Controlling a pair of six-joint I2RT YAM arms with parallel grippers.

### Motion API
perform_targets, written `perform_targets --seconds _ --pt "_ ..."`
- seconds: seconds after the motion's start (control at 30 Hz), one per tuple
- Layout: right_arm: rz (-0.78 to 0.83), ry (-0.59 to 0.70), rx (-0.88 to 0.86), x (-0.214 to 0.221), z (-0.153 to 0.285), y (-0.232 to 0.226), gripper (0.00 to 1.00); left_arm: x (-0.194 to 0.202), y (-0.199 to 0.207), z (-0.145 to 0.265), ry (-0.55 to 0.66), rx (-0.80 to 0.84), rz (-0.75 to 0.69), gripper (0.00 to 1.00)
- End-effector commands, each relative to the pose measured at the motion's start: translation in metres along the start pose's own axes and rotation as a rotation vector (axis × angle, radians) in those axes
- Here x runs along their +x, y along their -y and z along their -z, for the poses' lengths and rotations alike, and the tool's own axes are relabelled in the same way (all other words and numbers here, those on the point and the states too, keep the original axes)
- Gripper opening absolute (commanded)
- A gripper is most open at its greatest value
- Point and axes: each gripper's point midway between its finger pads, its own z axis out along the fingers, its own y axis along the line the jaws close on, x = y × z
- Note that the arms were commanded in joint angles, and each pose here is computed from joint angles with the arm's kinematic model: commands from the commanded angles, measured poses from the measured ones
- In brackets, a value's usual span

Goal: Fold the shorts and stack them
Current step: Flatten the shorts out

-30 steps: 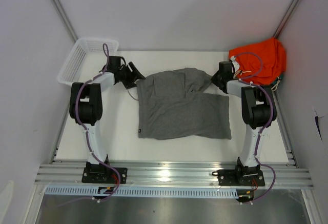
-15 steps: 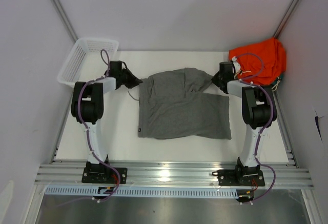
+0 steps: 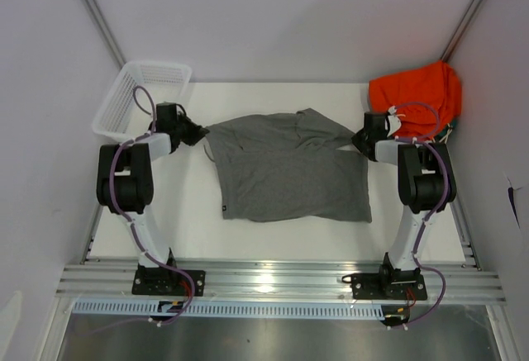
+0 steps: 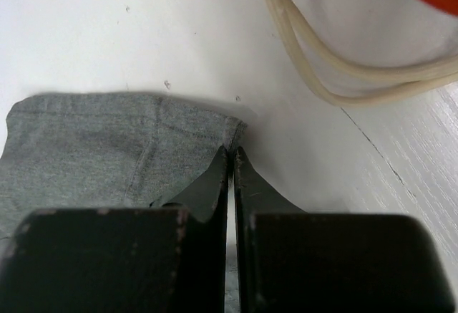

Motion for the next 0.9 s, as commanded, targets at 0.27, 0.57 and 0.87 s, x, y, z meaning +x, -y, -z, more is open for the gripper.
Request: perform_targets --seconds 0.27,0.57,0.87 --pt "0.111 0.18 -0.07 -0.038 0.028 -0.024 0.7 -0.031 0.021 0.018 0.118 0.029 -0.048 0.01" --pt "0.318 0.123 -0.358 -0.075 0.026 -0.137 0.65 -0.022 0.035 0.02 0.1 0.029 -0.139 0.01" --pt "0.45 -0.172 -0.619 -0.007 -0.013 -0.214 0.59 -0.004 0.05 0.024 0.087 0.038 -0.247 0.01"
